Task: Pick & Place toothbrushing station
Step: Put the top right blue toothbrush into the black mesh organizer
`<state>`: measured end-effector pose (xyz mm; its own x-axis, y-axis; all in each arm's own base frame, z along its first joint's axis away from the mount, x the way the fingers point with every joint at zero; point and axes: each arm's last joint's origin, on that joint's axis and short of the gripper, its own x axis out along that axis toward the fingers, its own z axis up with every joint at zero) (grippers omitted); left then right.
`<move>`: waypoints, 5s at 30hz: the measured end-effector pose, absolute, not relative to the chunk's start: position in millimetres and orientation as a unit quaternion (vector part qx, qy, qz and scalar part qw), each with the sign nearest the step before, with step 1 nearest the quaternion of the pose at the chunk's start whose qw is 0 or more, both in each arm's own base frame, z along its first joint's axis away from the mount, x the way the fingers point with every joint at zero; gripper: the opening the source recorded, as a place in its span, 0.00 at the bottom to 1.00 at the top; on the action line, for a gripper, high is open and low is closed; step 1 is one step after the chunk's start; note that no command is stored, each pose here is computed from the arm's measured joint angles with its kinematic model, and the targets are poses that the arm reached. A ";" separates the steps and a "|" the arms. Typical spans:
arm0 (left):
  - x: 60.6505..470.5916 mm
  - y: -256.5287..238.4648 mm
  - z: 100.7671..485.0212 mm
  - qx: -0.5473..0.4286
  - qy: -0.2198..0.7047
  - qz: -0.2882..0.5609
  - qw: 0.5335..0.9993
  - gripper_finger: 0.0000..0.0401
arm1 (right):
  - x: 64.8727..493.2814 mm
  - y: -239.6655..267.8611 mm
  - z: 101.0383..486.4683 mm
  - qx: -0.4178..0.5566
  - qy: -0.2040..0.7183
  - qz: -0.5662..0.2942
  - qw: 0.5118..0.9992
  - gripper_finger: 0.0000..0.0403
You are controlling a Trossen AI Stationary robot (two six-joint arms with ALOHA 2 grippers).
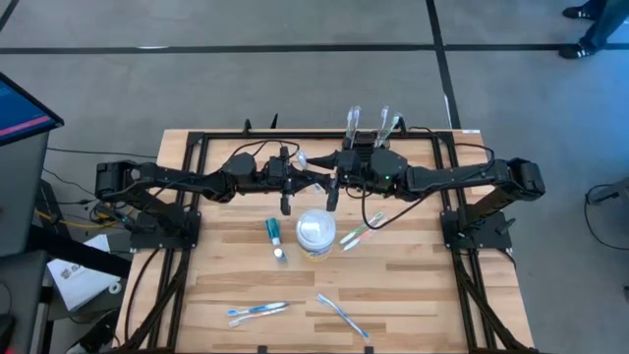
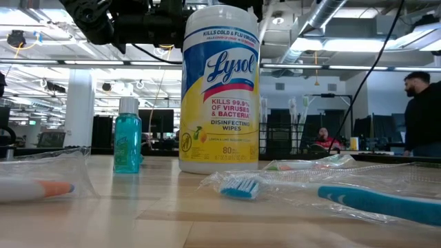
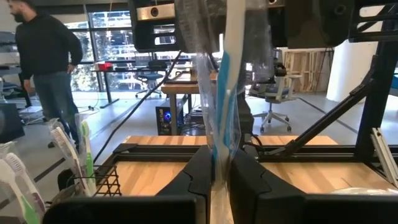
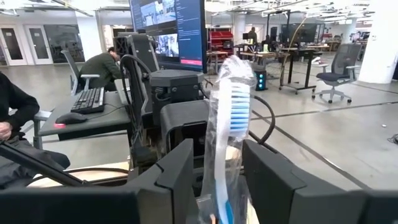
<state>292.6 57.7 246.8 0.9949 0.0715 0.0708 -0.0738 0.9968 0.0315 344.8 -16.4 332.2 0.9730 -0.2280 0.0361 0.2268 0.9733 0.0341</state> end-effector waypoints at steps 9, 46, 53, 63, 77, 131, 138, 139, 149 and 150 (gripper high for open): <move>292.5 57.9 246.8 0.017 -0.035 0.040 0.998 0.04 | 344.8 -16.4 333.7 0.016 -0.028 -0.113 0.993 0.31; 292.7 58.6 243.7 0.018 -0.018 0.047 0.999 0.05 | 382.3 -27.3 328.8 -0.005 0.047 -0.092 0.995 0.04; 292.6 58.7 243.0 0.015 -0.014 0.047 0.999 0.16 | 379.5 -26.5 333.4 -0.014 0.042 -0.086 0.995 0.00; 290.3 66.5 244.1 0.014 -0.016 0.060 0.998 0.30 | 373.3 -25.9 338.7 -0.028 0.050 -0.083 0.995 0.00; 269.6 61.7 266.5 0.012 -0.007 0.061 0.998 0.34 | 370.1 -52.3 335.7 -0.051 0.070 -0.126 0.988 0.00; 268.9 61.5 265.7 0.024 0.002 0.060 0.998 0.32 | 268.9 -181.5 217.2 -0.012 -0.061 -0.324 0.944 0.00; 268.9 61.5 265.7 0.024 0.002 0.060 0.998 0.32 | 265.1 -190.4 211.7 0.003 -0.055 -0.331 0.942 0.00; 268.9 61.5 265.7 0.024 0.002 0.060 0.998 0.32 | 265.5 -190.6 210.6 0.003 -0.054 -0.331 0.942 0.00; 268.9 61.4 265.7 0.024 0.002 0.060 0.998 0.32 | 271.2 -200.1 185.1 0.027 -0.059 -0.329 0.942 0.00; 268.9 61.5 265.7 0.024 0.002 0.060 0.998 0.32 | 271.9 -200.5 182.3 0.033 -0.058 -0.328 0.942 0.00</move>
<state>268.9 61.5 265.7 0.9928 0.1195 -0.0013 -0.1193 0.9917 0.0477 271.9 -200.5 182.3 0.7785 -0.6214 0.0882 0.6138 0.7831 0.1000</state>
